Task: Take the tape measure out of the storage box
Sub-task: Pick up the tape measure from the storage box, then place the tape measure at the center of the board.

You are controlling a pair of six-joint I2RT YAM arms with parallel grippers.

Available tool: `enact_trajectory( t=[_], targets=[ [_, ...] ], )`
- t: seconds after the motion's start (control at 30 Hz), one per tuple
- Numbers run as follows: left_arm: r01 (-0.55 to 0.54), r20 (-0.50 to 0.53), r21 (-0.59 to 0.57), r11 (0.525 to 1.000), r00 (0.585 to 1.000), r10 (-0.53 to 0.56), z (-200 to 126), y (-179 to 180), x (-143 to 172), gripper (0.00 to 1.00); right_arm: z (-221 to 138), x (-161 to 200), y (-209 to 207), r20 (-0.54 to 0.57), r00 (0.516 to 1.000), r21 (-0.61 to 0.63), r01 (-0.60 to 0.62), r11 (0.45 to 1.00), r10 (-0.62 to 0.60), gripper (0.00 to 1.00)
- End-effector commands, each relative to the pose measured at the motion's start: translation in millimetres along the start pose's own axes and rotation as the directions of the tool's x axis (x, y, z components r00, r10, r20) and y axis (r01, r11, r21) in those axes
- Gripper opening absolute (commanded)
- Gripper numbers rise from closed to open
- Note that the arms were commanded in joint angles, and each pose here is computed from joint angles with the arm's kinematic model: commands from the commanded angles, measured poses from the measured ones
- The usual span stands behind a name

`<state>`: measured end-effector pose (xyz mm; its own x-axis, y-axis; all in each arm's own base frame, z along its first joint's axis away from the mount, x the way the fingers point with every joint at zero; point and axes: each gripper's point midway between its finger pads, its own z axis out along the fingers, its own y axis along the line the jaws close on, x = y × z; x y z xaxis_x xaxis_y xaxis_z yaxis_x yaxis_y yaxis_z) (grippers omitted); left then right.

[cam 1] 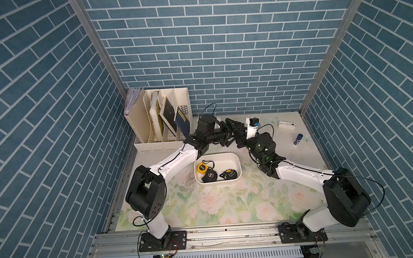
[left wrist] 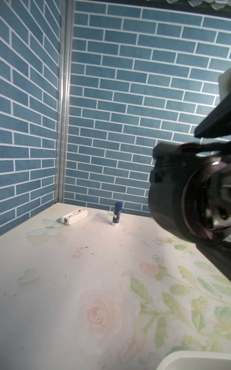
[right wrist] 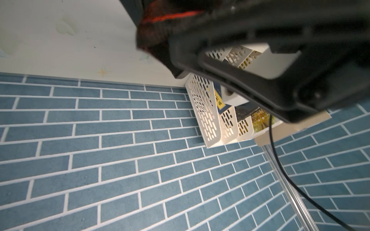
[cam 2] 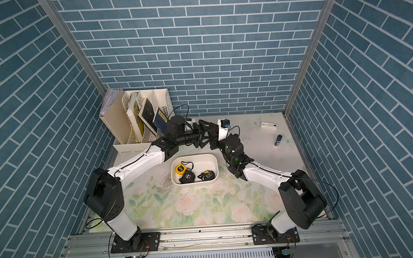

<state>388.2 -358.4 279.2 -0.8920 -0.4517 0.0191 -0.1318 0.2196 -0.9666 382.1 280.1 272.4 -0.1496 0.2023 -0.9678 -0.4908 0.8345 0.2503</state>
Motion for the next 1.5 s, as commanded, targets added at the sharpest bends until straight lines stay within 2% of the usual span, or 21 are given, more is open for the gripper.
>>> enact_trajectory(
  t=[0.0, 0.1, 0.17, 0.27, 0.37, 0.5, 0.67, 0.77, 0.8, 0.9, 1.07, 1.17, 1.33, 1.47],
  targets=[
    [-0.081, 0.044, 0.034, 0.996, 0.996, 0.079, -17.3, -23.8, -7.6, 1.00, -13.3, -11.1, -16.3, -0.005, 0.999, 0.090, 0.052, 0.995, -0.052, 0.00],
    [-0.087, 0.039, 0.027, 0.996, 0.995, 0.086, -16.5, -19.9, -9.7, 1.00, -22.7, -7.1, -32.7, -0.056, 0.995, 0.179, 0.092, 0.980, -0.083, 0.00],
    [-0.107, 0.055, -0.023, 0.994, 0.993, 0.108, -18.6, -8.5, -17.4, 1.00, -31.5, -2.9, -55.5, -0.125, 0.987, 0.306, 0.137, 0.942, -0.103, 0.00],
    [-0.155, 0.111, -0.157, 0.975, 0.979, 0.174, -28.0, 16.9, -37.1, 1.00, -55.1, 5.6, -87.4, -0.226, 0.966, 0.461, 0.222, 0.859, -0.129, 0.00],
    [-0.239, 0.141, -0.326, 0.914, 0.944, 0.298, -36.6, 41.1, -53.6, 1.00, -78.3, 27.5, -117.8, -0.356, 0.927, 0.574, 0.315, 0.756, -0.116, 0.00],
    [-0.294, 0.154, -0.467, 0.834, 0.902, 0.404, -47.4, 62.8, -68.8, 1.00, -97.2, 77.7, -152.3, -0.534, 0.845, 0.636, 0.417, 0.650, -0.019, 0.00],
    [-0.304, 0.159, -0.601, 0.739, 0.861, 0.483, -64.7, 77.8, -83.4, 1.00, -102.5, 135.8, -181.0, -0.688, 0.720, 0.629, 0.530, 0.569, 0.091, 0.00],
    [-0.307, 0.166, -0.641, 0.703, 0.839, 0.518, -74.2, 76.9, -88.4, 1.00, -105.1, 165.5, -199.8, -0.755, 0.635, 0.612, 0.594, 0.522, 0.162, 0.00],
    [-0.305, 0.170, -0.653, 0.693, 0.833, 0.526, -77.3, 77.8, -89.8, 1.00, -105.1, 173.8, -204.5, -0.768, 0.614, 0.604, 0.603, 0.521, 0.182, 0.00],
    [-0.299, 0.176, -0.676, 0.674, 0.822, 0.541, -84.2, 79.7, -91.9, 1.00, -107.3, 181.7, -216.9, -0.767, 0.599, 0.620, 0.599, 0.507, 0.230, 0.00],
    [-0.303, 0.163, -0.679, 0.668, 0.826, 0.540, -83.1, 85.8, -90.4, 1.00, -116.4, 178.6, -233.6, -0.755, 0.596, 0.646, 0.606, 0.464, 0.273, 0.00],
    [-0.305, 0.155, -0.676, 0.671, 0.831, 0.534, -80.5, 90.0, -88.9, 1.00, -119.6, 183.4, -236.1, -0.769, 0.572, 0.633, 0.621, 0.462, 0.285, 0.00],
    [-0.300, 0.155, -0.688, 0.661, 0.829, 0.538, -82.6, 95.3, -90.1, 1.00, -133.1, 191.9, -241.7, -0.793, 0.525, 0.610, 0.677, 0.413, 0.309, 0.00],
    [-0.301, 0.155, -0.696, 0.652, 0.823, 0.546, -84.9, 94.0, -91.1, 1.00, -131.5, 203.0, -238.6, -0.809, 0.494, 0.588, 0.672, 0.451, 0.319, 0.00]
  ],
)
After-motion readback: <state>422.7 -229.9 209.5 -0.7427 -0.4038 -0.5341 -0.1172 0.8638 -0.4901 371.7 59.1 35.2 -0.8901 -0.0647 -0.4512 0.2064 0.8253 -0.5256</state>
